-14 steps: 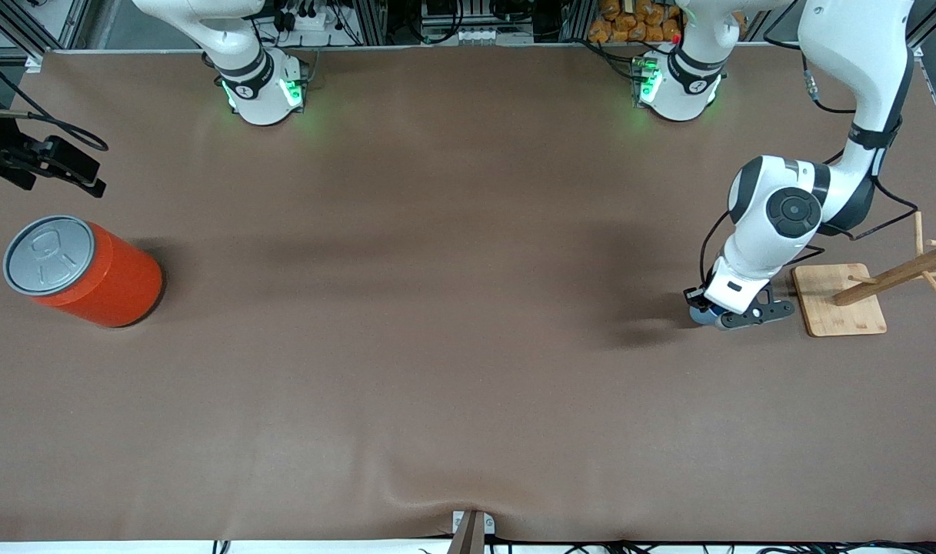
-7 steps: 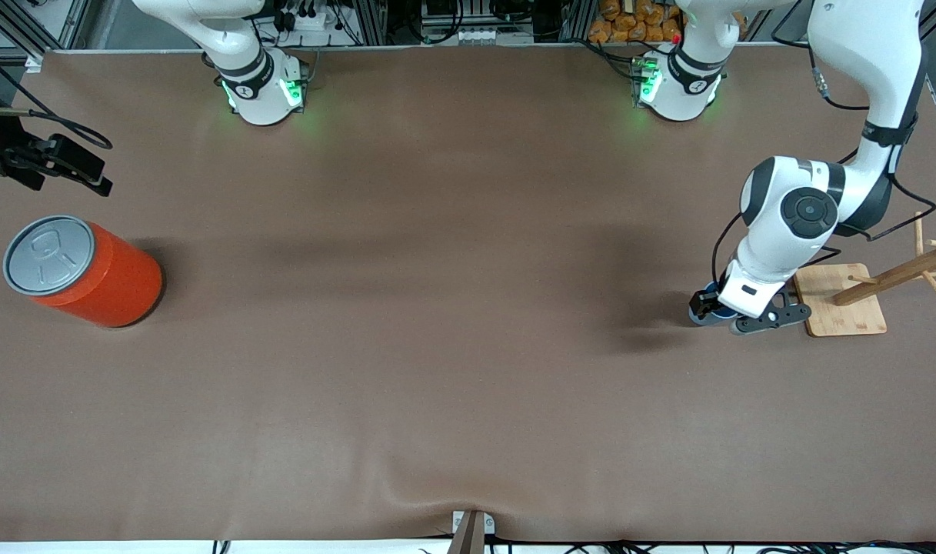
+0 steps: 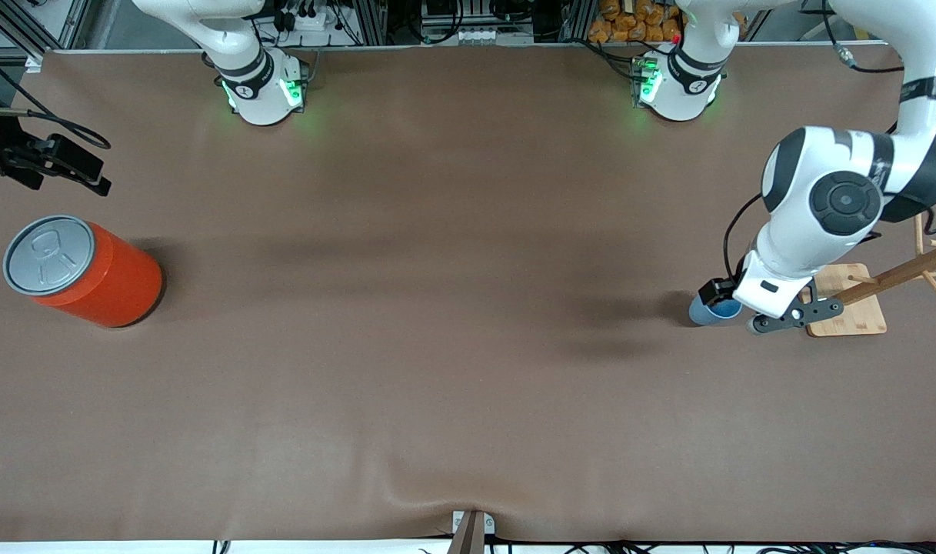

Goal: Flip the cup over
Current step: 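Set the cup upright beside the stand and open the left gripper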

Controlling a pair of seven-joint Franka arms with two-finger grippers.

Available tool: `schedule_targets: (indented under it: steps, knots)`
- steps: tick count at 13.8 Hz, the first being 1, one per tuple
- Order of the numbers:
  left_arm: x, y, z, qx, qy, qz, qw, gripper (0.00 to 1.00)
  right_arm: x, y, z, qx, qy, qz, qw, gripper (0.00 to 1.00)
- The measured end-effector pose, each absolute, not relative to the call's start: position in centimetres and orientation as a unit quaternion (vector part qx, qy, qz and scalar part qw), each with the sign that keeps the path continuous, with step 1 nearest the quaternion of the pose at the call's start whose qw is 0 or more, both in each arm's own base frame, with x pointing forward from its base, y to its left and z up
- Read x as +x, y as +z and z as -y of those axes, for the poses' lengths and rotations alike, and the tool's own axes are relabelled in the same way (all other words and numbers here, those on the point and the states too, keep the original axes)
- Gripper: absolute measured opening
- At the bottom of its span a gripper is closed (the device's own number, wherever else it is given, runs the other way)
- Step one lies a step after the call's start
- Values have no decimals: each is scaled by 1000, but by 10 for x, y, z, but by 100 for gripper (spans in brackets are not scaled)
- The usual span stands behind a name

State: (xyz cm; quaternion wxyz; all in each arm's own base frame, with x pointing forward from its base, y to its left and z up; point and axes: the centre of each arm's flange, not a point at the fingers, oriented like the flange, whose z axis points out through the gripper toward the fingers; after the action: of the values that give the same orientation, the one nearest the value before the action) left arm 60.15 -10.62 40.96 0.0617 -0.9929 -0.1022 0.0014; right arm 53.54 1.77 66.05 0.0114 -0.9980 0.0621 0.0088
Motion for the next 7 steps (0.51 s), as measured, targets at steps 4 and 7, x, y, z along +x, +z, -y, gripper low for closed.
schedule_targets:
  steps: [4, 7]
  knots:
    - [602, 484, 122, -993, 16, 106, 54, 100, 535, 660, -18, -998, 9, -56, 11, 100]
    - [597, 546, 120, -996, -3, 79, 50, 100, 535, 660, -16, -999, 9, -31, 12, 100]
